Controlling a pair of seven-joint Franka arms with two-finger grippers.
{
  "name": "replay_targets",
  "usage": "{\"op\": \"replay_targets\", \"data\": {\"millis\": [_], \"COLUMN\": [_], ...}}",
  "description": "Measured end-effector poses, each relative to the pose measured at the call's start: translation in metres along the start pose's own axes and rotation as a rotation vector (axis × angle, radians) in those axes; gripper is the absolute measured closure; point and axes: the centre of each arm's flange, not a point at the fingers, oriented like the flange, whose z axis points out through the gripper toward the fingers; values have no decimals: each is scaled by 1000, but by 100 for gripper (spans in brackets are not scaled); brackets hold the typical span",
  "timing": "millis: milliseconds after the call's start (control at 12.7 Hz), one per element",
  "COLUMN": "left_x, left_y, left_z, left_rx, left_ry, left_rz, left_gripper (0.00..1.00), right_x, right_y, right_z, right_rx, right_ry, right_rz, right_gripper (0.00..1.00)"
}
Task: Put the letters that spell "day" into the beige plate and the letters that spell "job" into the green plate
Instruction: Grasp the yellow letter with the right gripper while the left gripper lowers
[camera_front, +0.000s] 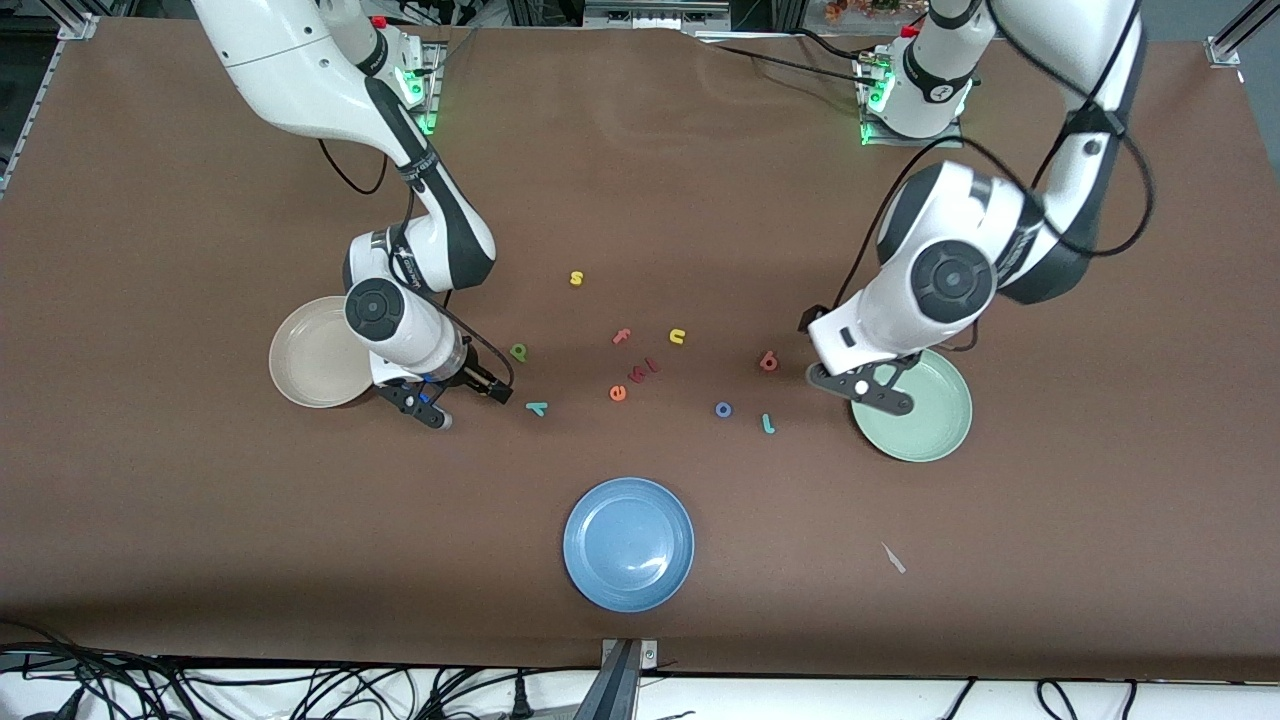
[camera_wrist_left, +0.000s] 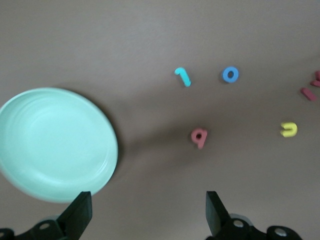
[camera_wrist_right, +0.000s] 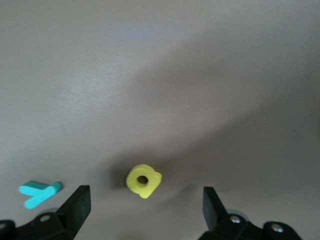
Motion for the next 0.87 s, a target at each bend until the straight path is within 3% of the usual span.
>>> {"op": "replay_targets", "data": {"millis": [158,474,869], "left_x": [15,22,14], "left_y": [19,58,54], "left_z": [46,107,146], "left_rx": [0,9,5], "left_ry": [5,-26,6], "left_rz": [-19,-68,-85], "left_gripper": [0,0,0], "right_x": [-1,-2,-2], "right_y": [2,2,3], "right_z": [3,3,7], "right_rx": [-3,-3,-8], "right_ry": [-1,-1,-5], "right_rz": [1,3,5], "right_gripper": [4,31,40]}}
